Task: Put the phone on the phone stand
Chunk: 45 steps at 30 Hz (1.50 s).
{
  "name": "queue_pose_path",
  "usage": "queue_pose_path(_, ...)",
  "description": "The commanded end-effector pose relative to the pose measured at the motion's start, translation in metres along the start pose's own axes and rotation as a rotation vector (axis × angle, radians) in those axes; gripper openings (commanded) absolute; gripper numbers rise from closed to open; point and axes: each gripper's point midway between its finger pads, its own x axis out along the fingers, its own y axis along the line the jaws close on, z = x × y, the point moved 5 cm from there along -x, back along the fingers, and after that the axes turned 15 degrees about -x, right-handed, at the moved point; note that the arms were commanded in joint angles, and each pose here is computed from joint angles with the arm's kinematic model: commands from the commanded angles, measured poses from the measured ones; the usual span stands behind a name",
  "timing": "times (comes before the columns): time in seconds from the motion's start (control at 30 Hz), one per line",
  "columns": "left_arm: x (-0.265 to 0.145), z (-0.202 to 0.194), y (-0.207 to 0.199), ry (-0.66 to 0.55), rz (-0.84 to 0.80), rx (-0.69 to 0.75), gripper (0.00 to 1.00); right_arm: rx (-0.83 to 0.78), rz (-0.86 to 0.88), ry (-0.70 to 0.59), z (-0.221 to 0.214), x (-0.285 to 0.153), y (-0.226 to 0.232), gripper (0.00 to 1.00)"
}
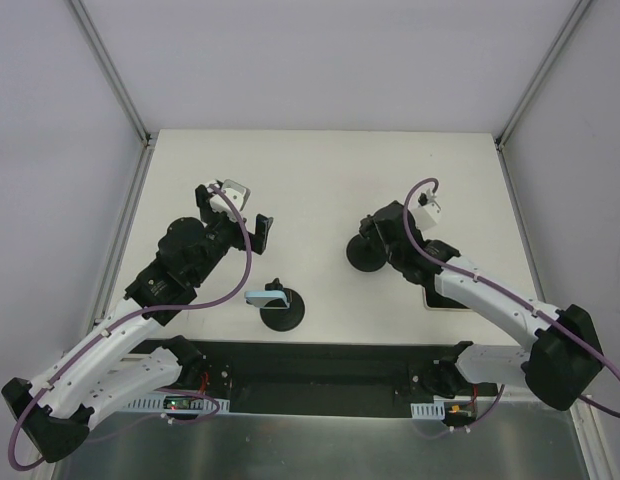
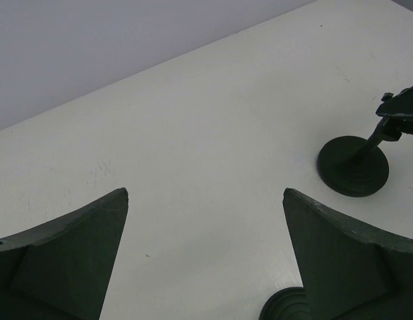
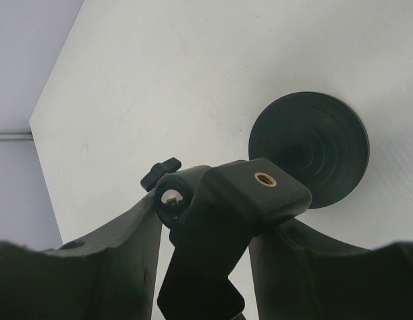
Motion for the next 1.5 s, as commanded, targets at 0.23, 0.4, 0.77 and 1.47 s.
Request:
queue_pose_path(0.23,0.001,0.005,-0.006,-0.028,-0.02,-0.022,0.99,0.095,0.14,-0.077,0.017,-0.009,0.036,0.77)
queue_pose_path(0.4,0.003,0.003,-0.005,-0.022,-0.013,-0.018,0.99,0.002,0.208,-0.064,0.017,-0.016,0.042,1.0)
queue_pose_path(0.77,0.001,0.005,-0.005,-0.029,-0.019,-0.01,0.99,-0.483,0.383,-0.034,0.012,-0.047,0.026,1.0)
queue_pose_path(1.47,0.006,0.0,-0.004,-0.005,-0.006,-0.003,0.99,-0.635,0.571,0.087,0.007,-0.07,0.047,1.0)
